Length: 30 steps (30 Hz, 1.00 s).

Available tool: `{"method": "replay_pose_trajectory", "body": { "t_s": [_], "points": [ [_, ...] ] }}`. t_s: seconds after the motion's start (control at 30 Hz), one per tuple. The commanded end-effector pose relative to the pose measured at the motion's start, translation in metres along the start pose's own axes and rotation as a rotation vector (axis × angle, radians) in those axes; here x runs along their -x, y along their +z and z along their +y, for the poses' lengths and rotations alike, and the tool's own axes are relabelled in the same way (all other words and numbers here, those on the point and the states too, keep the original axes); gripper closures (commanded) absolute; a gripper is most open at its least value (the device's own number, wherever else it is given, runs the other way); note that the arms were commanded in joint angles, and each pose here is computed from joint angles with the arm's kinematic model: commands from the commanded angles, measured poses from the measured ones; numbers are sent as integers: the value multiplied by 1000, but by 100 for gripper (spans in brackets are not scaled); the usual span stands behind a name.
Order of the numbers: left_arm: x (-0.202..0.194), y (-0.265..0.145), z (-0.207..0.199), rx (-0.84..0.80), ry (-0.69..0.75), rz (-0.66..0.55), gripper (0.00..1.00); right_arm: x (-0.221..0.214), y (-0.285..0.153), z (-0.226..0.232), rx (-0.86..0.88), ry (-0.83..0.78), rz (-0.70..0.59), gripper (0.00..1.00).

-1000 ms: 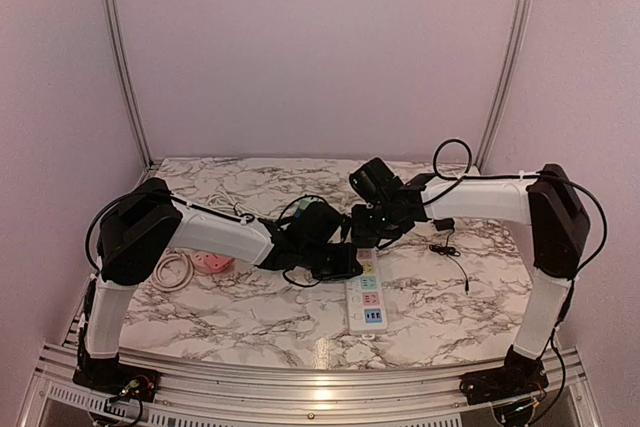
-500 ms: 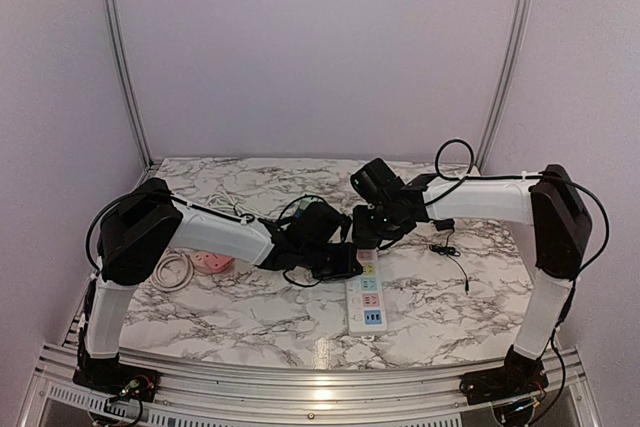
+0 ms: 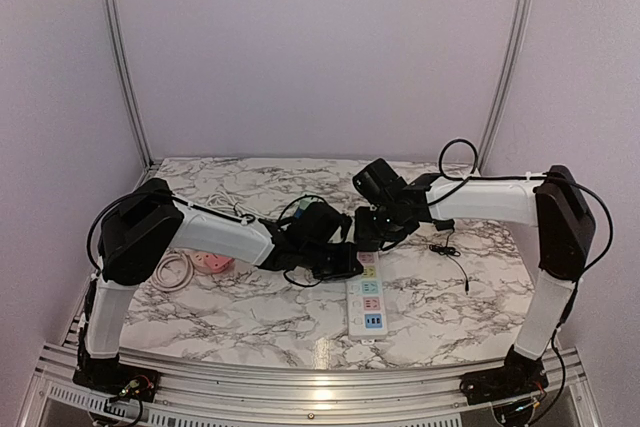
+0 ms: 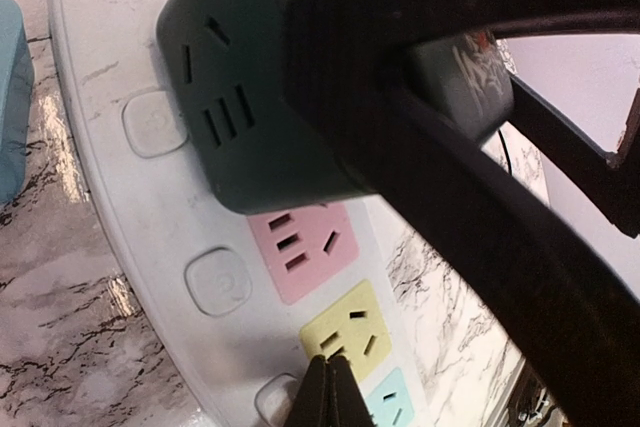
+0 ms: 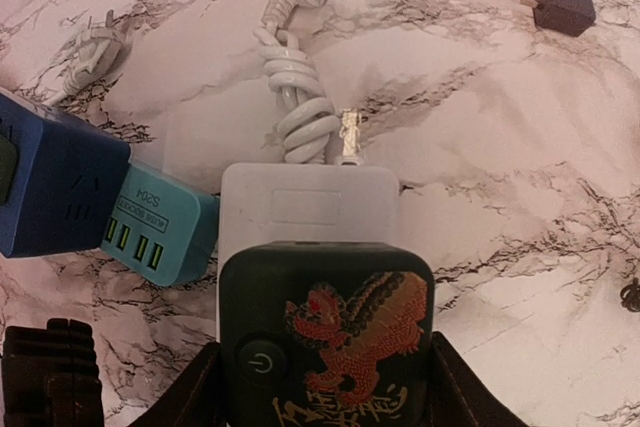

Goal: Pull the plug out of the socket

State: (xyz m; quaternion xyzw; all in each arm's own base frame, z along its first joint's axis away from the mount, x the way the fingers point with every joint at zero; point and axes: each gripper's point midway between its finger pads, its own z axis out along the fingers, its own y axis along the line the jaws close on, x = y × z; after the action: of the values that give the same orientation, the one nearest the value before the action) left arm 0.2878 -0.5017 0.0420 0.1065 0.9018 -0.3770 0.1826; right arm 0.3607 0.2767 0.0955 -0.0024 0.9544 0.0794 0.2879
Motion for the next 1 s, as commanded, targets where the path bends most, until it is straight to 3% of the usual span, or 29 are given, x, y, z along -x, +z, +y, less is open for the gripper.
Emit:
{"method": "replay_pose_trajectory", "body": {
  "t_s": [0.0, 0.97],
  "points": [
    [-60, 17, 88, 258, -48, 169, 100, 18, -33, 22, 89, 17, -53, 94],
    [-61, 17, 103, 286, -61, 173, 100, 35, -54, 33, 76, -18, -113, 96]
  ]
}}
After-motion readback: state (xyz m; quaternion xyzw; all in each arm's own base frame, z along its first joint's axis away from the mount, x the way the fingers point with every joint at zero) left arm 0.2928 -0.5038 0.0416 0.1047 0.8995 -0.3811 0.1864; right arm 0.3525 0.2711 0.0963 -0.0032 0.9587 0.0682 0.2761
